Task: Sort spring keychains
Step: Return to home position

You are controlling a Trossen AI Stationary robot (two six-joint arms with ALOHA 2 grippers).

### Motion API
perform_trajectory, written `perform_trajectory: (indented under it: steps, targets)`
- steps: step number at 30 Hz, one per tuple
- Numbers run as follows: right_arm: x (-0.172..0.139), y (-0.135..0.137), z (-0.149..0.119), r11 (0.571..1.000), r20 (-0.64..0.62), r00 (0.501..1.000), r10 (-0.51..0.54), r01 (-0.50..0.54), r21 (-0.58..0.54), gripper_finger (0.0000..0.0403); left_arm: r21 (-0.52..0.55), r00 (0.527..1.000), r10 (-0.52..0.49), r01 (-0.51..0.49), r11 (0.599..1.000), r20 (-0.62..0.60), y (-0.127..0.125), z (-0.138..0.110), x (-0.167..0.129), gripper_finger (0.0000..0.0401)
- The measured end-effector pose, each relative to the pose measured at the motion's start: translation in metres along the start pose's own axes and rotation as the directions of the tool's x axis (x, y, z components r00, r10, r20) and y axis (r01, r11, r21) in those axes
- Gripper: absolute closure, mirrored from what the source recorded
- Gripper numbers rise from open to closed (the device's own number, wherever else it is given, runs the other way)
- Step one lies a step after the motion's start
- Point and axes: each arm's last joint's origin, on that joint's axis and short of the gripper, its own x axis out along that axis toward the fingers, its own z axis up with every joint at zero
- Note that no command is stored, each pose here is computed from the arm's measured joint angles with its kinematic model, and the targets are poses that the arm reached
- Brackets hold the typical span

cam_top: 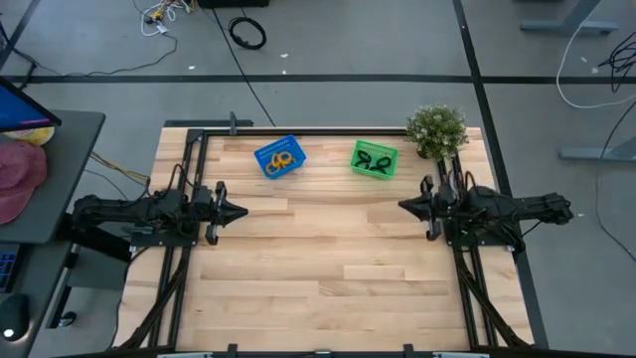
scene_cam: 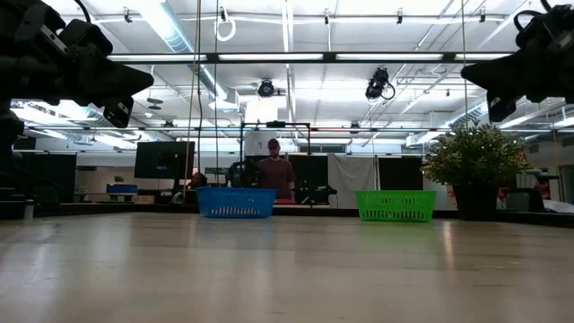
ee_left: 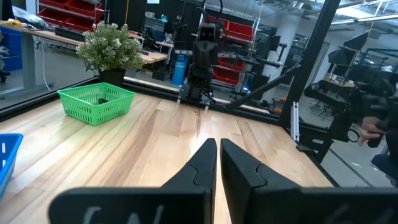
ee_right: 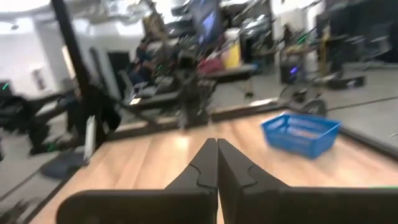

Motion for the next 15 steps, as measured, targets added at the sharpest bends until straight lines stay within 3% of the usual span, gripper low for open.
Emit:
perform_trajectory:
  steps: [8, 15]
  targets:
    - [-0.0005, 0.0033, -0.0069, 0.99, -0.086, 0.987, 0.138, -0.139, -0.009, 0.0403, 0.0, 1.0, 0.0, 0.0, 1.0, 0.0, 0.0, 0.0, 0.0, 0.0376]
    - [-0.0004, 0.0038, -0.0072, 0.985, -0.091, 0.984, 0.155, -0.161, -0.057, 0.0403, 0.0, 1.0, 0.0, 0.0, 1.0, 0.0, 0.0, 0.0, 0.0, 0.0376]
